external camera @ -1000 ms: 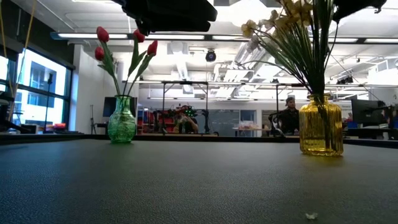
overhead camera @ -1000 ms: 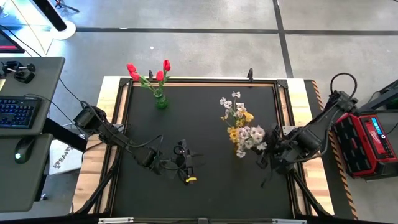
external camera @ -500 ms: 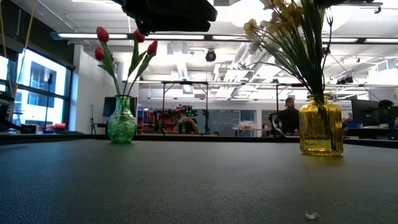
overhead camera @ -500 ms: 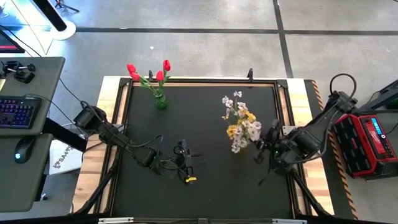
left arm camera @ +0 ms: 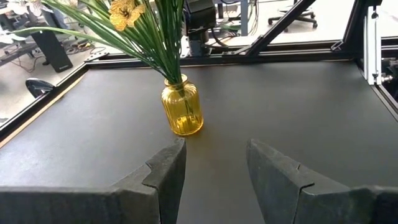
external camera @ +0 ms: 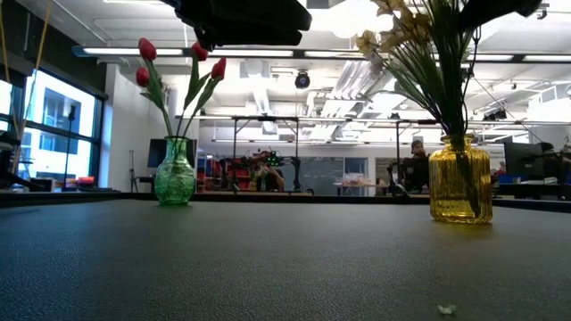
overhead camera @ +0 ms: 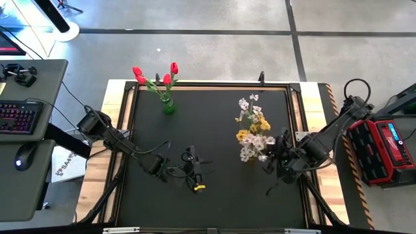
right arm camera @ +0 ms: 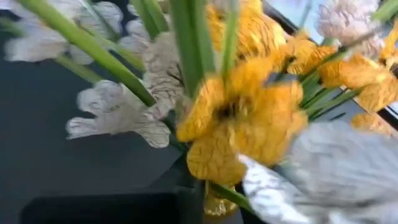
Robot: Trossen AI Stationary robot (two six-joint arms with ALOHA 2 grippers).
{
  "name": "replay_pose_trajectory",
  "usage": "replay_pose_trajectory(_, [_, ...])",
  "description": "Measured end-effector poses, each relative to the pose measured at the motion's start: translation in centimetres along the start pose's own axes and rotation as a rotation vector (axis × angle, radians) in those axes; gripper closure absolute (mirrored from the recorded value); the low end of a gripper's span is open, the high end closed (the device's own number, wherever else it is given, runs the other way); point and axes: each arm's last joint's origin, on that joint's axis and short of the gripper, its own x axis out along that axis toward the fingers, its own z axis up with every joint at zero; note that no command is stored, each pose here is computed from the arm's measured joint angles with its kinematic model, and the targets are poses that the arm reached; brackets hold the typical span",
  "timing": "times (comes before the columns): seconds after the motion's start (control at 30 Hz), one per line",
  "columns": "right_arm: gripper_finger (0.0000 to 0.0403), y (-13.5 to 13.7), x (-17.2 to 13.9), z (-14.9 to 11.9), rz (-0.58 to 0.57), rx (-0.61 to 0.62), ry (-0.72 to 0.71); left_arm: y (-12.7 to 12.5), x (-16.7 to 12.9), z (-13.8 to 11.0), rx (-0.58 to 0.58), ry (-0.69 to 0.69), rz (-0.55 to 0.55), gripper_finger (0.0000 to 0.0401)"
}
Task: Sort flowers into vase by color
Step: Put the white flowers in the yellow vase
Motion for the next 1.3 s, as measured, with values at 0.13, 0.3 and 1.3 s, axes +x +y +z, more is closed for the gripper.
replay_pose_trajectory(0.13, [0.0293, -0.4, -1.3, 1.1, 0.026, -0.027, 0.061, 0.0, 0.0, 0.0, -0.008, 0.0, 0.0, 0.0243])
replay_pose_trajectory(0.3, [0.0242, -1.1, -3.0, 2.2, 0.073, -0.035, 0.154, 0.0, 0.0, 0.0, -0.009, 0.0, 0.0, 0.0243])
replay_pose_trajectory(1.3, [0.0325, 0.6, 4.9, -6.4, -0.022, -0.019, -0.13, 0.1, 0.1, 0.0, -0.01, -0.001, 0.003, 0.0243])
